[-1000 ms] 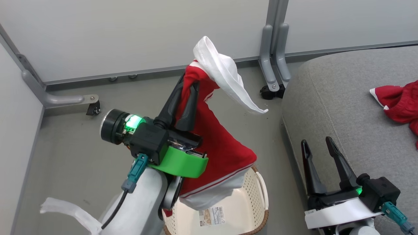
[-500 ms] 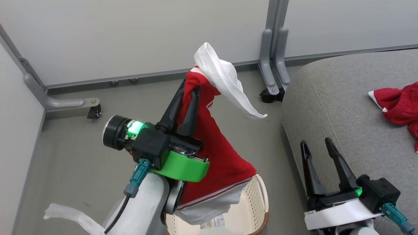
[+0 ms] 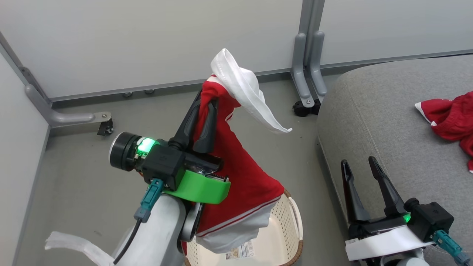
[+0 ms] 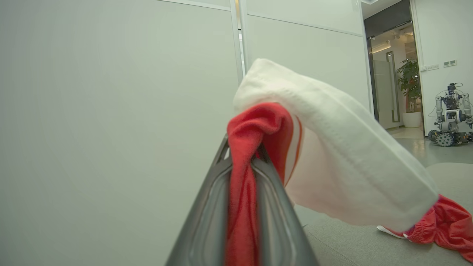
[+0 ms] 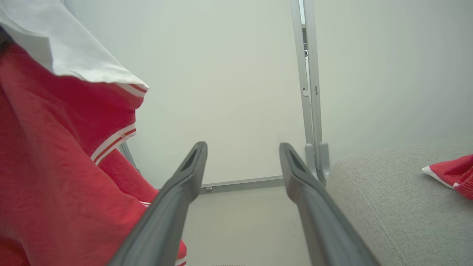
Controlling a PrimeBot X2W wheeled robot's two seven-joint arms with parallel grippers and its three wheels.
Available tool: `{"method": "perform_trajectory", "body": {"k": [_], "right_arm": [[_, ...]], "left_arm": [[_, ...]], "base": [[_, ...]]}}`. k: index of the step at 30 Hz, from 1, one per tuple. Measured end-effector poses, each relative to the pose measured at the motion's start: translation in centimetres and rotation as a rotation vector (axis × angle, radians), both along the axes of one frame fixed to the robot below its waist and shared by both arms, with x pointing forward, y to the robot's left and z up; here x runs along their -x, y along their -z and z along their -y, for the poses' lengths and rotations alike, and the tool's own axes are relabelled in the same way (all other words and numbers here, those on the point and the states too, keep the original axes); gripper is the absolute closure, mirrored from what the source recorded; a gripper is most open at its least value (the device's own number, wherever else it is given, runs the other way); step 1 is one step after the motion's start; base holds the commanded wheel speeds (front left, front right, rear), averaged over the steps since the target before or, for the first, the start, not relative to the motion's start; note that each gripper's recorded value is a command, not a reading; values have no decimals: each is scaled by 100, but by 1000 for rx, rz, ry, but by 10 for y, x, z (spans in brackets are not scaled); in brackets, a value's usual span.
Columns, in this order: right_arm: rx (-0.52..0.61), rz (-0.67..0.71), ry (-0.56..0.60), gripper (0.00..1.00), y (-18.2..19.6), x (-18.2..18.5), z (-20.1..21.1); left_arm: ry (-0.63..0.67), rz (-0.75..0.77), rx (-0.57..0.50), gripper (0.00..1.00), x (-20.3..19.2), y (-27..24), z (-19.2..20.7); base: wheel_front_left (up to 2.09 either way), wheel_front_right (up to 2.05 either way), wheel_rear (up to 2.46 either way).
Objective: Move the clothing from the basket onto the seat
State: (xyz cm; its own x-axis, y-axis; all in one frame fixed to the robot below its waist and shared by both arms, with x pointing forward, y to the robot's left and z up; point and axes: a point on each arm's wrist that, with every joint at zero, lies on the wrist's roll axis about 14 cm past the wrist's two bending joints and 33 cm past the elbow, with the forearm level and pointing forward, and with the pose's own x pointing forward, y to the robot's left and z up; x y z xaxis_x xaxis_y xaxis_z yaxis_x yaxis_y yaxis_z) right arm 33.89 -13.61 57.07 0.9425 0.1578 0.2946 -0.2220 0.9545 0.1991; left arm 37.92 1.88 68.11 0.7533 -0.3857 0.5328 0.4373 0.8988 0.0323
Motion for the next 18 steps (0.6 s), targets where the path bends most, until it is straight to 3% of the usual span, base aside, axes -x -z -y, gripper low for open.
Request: {"method": "perform_trajectory", "body": {"k": [9,18], "right_arm": [[40,-15,-38,0,6,3,-5],[199,-10,-294,0,13,17,-50]], "left_arm": [[-3,-8,-7,100,-4,4,-1],[6,-33,-18,100,-10,14,3]], "base": [[0,0,0],[0,0,0]]}}
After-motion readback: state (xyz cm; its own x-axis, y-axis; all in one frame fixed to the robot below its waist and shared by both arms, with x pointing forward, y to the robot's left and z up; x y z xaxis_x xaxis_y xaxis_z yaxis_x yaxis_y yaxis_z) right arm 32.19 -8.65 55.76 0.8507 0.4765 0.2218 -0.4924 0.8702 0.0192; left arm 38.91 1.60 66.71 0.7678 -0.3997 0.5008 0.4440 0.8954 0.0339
